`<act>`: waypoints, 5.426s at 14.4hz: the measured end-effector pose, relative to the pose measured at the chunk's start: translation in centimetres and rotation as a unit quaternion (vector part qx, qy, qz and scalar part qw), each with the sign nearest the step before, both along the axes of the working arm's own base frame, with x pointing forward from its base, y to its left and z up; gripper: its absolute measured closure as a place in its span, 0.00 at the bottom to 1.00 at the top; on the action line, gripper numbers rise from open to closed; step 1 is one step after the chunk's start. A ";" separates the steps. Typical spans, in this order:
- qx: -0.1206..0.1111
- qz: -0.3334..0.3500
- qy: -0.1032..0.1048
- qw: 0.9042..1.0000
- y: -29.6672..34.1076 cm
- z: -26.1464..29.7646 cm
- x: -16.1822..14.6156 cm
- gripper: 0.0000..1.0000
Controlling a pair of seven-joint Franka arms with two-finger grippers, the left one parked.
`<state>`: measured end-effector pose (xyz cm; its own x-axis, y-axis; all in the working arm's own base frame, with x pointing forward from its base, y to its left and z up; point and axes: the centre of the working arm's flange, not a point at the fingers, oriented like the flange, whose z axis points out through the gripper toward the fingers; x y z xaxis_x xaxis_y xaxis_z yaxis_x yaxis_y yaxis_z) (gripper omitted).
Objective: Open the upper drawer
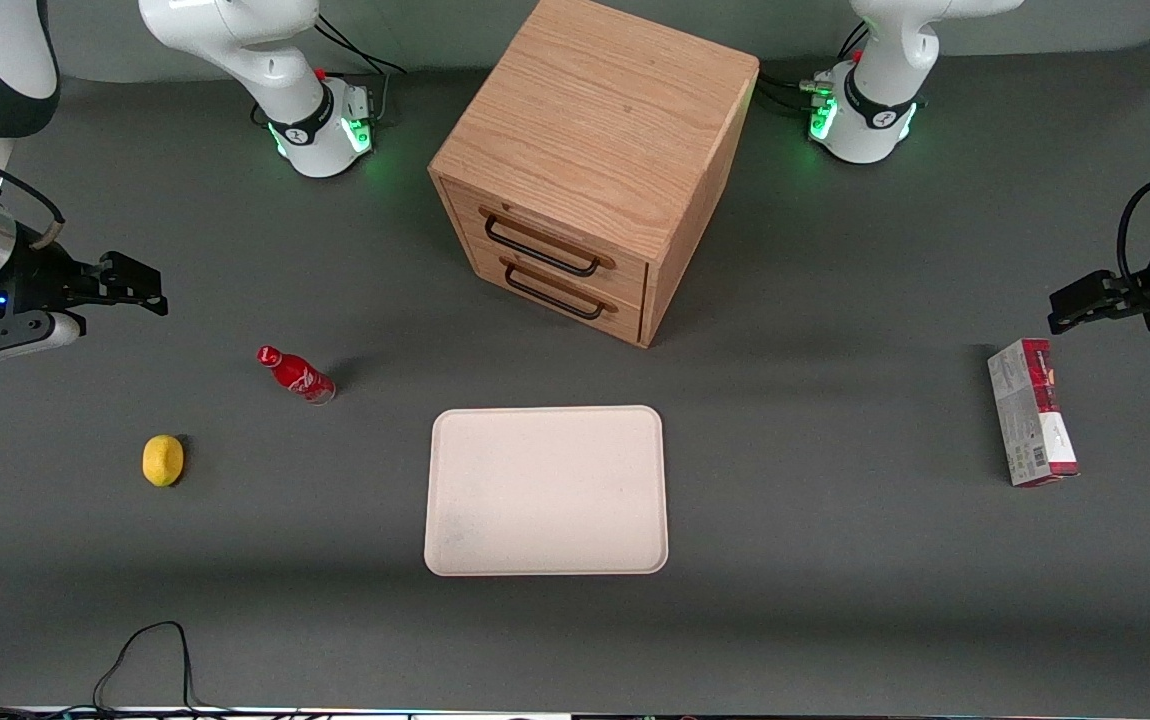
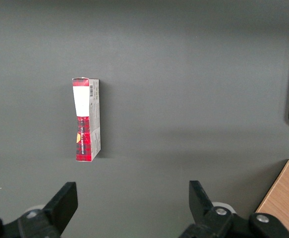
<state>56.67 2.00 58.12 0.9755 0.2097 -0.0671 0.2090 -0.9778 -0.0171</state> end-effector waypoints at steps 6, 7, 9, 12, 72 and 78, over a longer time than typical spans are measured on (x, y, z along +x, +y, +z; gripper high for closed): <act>0.000 0.000 0.004 1.000 0.0 0.0 -0.1 0.00; 0.000 0.000 0.006 1.000 0.0 0.0 -0.1 0.00; 0.000 0.000 0.007 1.000 0.0 0.0 -0.2 0.00; 0.000 0.002 0.006 1.000 0.3 0.1 -0.1 0.00; 0.151 0.430 0.126 0.881 40.9 -19.6 -6.1 0.00; 0.157 0.450 0.117 0.871 41.0 -19.7 -6.0 0.00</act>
